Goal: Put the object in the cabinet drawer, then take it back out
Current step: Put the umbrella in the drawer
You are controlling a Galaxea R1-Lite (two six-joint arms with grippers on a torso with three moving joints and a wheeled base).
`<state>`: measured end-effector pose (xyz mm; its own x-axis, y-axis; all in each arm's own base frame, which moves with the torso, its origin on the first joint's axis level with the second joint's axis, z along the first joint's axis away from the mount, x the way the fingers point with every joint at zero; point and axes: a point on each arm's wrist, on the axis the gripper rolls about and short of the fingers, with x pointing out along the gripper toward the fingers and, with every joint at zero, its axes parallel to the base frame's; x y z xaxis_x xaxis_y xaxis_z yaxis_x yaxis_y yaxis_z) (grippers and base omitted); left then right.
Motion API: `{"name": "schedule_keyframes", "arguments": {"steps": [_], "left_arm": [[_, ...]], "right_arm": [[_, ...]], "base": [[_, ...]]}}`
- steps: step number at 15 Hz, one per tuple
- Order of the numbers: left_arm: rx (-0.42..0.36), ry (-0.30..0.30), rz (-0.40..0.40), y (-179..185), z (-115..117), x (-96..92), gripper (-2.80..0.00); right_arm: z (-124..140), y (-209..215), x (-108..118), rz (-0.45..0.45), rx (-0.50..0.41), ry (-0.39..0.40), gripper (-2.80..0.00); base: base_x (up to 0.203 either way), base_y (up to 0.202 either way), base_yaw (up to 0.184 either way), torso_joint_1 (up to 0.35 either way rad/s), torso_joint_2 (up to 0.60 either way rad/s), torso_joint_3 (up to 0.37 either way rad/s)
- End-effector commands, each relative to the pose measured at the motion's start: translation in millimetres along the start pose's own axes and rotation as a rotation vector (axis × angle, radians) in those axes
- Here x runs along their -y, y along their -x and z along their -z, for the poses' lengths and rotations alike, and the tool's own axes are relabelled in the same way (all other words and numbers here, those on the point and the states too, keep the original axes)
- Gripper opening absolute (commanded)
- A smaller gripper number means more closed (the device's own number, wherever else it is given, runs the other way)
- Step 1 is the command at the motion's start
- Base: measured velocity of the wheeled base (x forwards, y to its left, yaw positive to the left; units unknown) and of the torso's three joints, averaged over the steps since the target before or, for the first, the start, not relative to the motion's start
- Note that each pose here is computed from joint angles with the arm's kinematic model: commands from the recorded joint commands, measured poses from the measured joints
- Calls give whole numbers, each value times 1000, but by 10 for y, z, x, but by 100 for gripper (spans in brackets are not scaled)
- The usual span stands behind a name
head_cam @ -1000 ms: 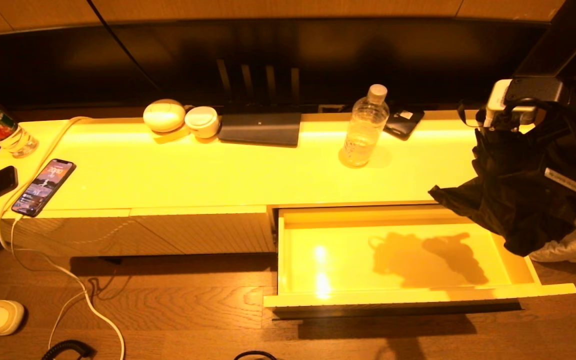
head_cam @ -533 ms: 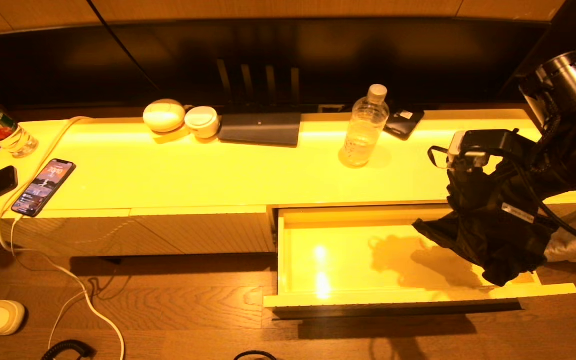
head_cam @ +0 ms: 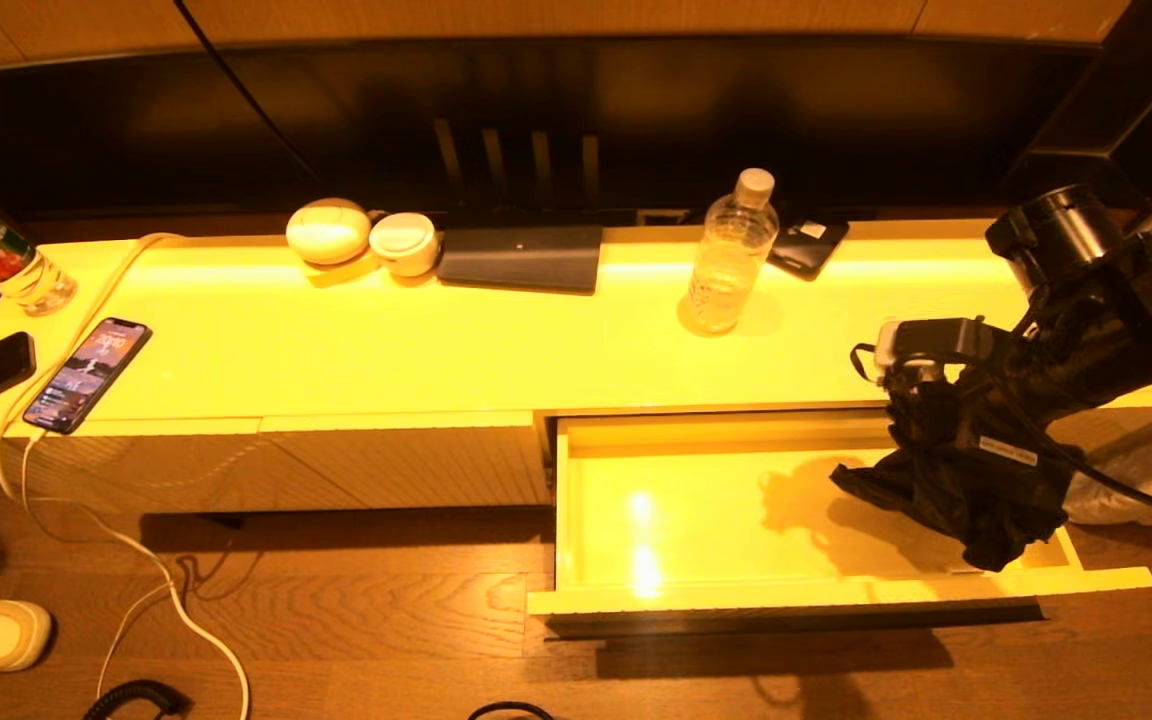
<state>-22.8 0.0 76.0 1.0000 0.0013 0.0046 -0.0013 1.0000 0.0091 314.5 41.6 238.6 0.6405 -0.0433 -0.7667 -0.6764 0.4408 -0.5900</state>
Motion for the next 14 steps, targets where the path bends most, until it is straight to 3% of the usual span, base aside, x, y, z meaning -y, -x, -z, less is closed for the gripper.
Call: {"name": "schedule_keyframes", "arguments": {"steps": [1,4,7,14], "left_arm": [[-3,0,0,-1,5,0,-280],[-2,0,0,-1,4,0,-280],[-2,0,0,-1,5,0,-280],[-2,0,0,-1,5,0,-280]], "right_arm": [[110,-85,62,-9,-27,65,-280],[237,-137,84,-29,-50,206,-280],[321,-271,30,-30,-61,276,-280],[269,-548,-1,-21,-50,295,-280]], "base": [[0,0,0,0,0,0],[0,0,0,0,0,0],[0,0,0,0,0,0],[0,0,0,0,0,0]]}}
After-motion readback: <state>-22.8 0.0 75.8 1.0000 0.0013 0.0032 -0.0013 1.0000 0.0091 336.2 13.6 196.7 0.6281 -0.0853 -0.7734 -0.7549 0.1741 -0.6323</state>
